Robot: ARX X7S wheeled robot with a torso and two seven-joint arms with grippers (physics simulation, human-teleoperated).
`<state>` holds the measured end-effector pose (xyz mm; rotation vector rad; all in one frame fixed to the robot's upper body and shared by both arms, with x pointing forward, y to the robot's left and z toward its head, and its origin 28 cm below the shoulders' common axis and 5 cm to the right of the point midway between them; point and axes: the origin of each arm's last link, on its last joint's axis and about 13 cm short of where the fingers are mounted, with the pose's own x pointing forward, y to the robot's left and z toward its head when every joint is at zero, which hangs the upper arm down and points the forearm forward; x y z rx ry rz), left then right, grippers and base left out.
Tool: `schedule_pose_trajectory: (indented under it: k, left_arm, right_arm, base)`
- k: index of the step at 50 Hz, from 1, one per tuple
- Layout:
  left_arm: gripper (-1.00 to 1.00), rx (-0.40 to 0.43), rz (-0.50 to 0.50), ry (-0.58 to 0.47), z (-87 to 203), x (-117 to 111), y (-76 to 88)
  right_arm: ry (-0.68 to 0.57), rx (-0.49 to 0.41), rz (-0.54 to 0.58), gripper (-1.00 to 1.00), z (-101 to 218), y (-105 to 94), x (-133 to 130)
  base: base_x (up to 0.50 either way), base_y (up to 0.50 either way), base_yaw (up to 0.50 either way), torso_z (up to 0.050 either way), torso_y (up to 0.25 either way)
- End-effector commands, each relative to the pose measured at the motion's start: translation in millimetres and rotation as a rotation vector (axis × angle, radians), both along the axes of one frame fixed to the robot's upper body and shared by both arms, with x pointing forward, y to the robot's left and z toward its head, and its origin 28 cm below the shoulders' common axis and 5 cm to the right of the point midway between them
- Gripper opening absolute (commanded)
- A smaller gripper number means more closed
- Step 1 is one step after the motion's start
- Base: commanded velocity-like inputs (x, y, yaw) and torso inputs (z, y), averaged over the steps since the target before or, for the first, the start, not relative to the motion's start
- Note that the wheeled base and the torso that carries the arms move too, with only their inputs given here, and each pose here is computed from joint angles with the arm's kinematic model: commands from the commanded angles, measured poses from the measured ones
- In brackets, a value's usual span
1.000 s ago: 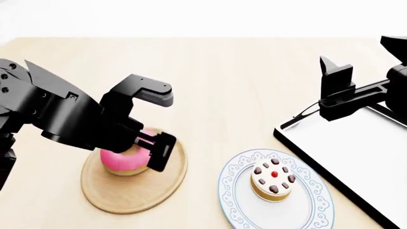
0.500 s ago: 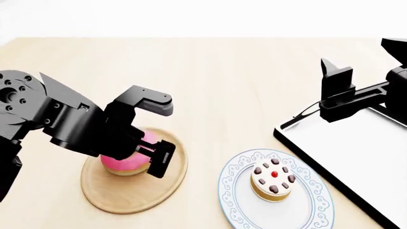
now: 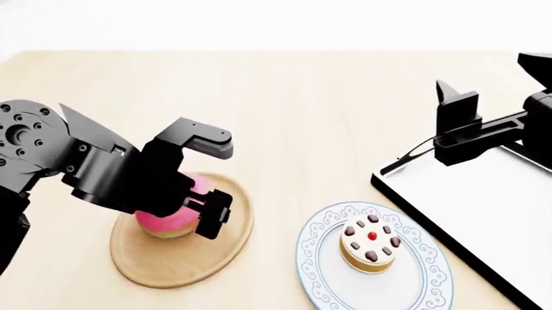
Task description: Move the dessert items from the plate to the tray.
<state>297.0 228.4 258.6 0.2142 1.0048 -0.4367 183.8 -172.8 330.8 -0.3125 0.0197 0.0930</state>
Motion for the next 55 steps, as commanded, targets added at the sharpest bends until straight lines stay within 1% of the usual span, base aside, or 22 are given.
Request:
schedule_pose_trajectory:
  k: [1, 10, 16, 20, 27, 36, 45, 55]
  left_arm:
    - [-1.00, 0.009, -0.007, 0.054, -14, -1, -1.4]
    - [-1.00, 0.006, -0.014, 0.045, -9, -3, -0.9]
    - [-1.00, -0.003, -0.014, 0.019, 1, -7, 0.4]
    - [-1.00, -0.021, -0.015, -0.023, 15, -13, 0.8]
    - [-1.00, -0.065, -0.013, -0.135, 48, -27, 2.8]
    - [-1.00, -0.059, -0.011, -0.183, 58, -41, 7.9]
    - [-1.00, -0.055, 0.018, -0.271, 75, -47, 12.8]
    - [-1.00, -0.076, 0.040, -0.349, 82, -48, 14.5]
  right_arm:
    - [-0.003, -0.002, -0.005, 1.00, 1, -0.7, -1]
    - [0.002, -0.005, -0.008, 1.00, 1, -0.7, 0]
    - [0.004, -0.007, -0.007, 1.00, 0, -0.4, 1]
    - [0.009, -0.010, -0.004, 1.00, -1, 0.1, 2]
    - [0.022, -0.014, 0.005, 1.00, -1, 0.0, 0]
    - [0.046, -0.027, 0.024, 1.00, -4, 1.5, -3]
    - [0.140, -0.047, 0.068, 1.00, -11, 2.4, -8]
    - [0.253, -0.056, 0.108, 1.00, -19, 3.3, -14]
  base:
    - [0.00, 0.00, 0.00, 0.000, 0.000]
    - [0.00, 0.00, 0.00, 0.000, 0.000]
    - [0.00, 0.00, 0.00, 0.000, 0.000]
    - [0.00, 0.00, 0.00, 0.000, 0.000]
    - [0.00, 0.00, 0.00, 0.000, 0.000]
    - [0.00, 0.00, 0.00, 0.000, 0.000]
    - [0.00, 0.00, 0.00, 0.000, 0.000]
    - [0.00, 0.00, 0.00, 0.000, 0.000]
